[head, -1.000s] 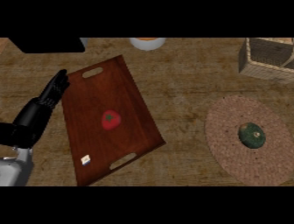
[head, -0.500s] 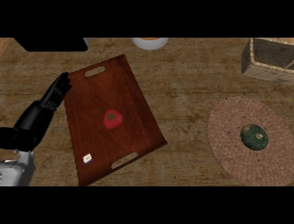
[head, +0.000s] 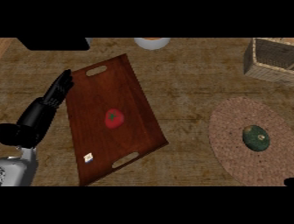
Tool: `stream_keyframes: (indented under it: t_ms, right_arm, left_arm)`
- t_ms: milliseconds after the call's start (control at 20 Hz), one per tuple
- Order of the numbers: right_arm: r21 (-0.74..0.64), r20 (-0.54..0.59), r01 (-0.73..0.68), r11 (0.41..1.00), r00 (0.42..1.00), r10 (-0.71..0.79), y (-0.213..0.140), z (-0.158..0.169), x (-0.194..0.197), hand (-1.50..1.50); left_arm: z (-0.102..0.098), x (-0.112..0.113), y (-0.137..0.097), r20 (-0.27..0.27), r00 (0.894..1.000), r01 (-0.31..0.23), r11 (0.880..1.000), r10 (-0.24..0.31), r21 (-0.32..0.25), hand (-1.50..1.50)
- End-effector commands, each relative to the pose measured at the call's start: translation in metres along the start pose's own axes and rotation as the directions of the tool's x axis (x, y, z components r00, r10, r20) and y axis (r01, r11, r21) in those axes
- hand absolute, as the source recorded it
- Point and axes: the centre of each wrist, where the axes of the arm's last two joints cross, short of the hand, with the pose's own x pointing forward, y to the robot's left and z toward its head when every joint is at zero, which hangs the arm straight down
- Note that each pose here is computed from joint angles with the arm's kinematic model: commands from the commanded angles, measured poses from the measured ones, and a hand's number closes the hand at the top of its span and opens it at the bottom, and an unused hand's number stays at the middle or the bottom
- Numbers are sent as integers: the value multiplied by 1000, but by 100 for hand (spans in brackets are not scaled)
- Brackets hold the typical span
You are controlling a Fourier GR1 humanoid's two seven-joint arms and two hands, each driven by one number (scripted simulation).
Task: Pick the squash from the placemat and place it in the basket
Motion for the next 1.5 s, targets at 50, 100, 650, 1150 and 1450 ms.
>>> stream_keyframes:
  t_ms: [50,100,650,1150,1450]
  right_arm:
    - [-16,13,-23,1000,1000,24,47,-17,-26,-150]
    - [-25,-5,-31,999,1000,31,35,-24,-22,-150]
    - [-16,80,36,999,996,-34,52,-27,-24,-150]
    - [-9,30,-34,999,999,34,65,-21,1,-150]
    - [-4,21,-72,997,997,72,89,-29,-9,-150]
  left_arm:
    - [-4,-6,3,4,1000,4,1000,-4,6,0]
    - [-4,21,-1,10,1000,12,1000,-12,-10,0]
    - [-1,-15,-3,6,1000,20,1000,-21,12,0]
    - [-8,9,-11,11,1000,6,1000,-6,7,0]
    - [5,1,22,-16,1000,11,1000,-11,-1,0]
